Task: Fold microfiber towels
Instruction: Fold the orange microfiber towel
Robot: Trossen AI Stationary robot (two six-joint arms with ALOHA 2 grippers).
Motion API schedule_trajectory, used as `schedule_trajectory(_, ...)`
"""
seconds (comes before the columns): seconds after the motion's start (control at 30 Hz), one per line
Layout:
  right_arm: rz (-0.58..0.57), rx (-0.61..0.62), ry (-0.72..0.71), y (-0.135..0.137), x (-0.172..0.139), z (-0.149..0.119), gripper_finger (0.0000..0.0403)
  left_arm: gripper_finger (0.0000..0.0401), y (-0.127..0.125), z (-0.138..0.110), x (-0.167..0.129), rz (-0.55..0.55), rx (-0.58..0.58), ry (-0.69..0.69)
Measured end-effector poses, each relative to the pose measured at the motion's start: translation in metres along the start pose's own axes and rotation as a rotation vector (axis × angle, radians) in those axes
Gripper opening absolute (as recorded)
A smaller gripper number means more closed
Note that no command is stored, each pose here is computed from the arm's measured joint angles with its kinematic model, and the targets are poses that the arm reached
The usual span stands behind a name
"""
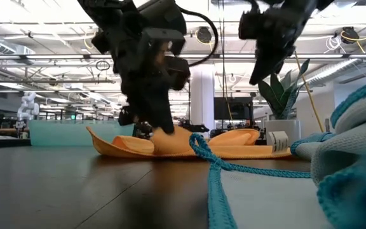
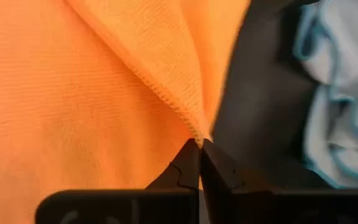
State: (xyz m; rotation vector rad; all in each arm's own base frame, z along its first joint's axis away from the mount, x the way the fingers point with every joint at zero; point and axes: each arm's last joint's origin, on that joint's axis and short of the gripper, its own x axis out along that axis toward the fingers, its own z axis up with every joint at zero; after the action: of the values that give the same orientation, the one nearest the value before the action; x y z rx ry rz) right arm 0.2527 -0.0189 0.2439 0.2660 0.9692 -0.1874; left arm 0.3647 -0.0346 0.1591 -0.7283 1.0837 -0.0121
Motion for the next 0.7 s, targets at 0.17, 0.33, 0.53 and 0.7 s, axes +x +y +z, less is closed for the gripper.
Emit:
schedule_trajectory(0.17,0.015,0.003,0.004,-0.034,0.008,0.009,0.0022,0.0004,-0.015,0.002,-0.043,0.061,0.021,-0.048)
schedule_trajectory(0.33,0.066,0.05,0.026,-0.059,0.034,0.015,0.0085,0.0002,-0.024,-0.004,-0.085,0.146,0.041,-0.129)
schedule_trajectory(0.53,0.128,0.089,0.046,-0.085,0.067,0.018,0.0161,0.0002,-0.021,-0.009,-0.094,0.202,0.027,-0.12)
schedule_trajectory(0.7,0.254,0.144,0.067,-0.105,0.078,0.021,0.0186,0.0001,-0.019,-0.011,-0.076,0.202,0.021,-0.057)
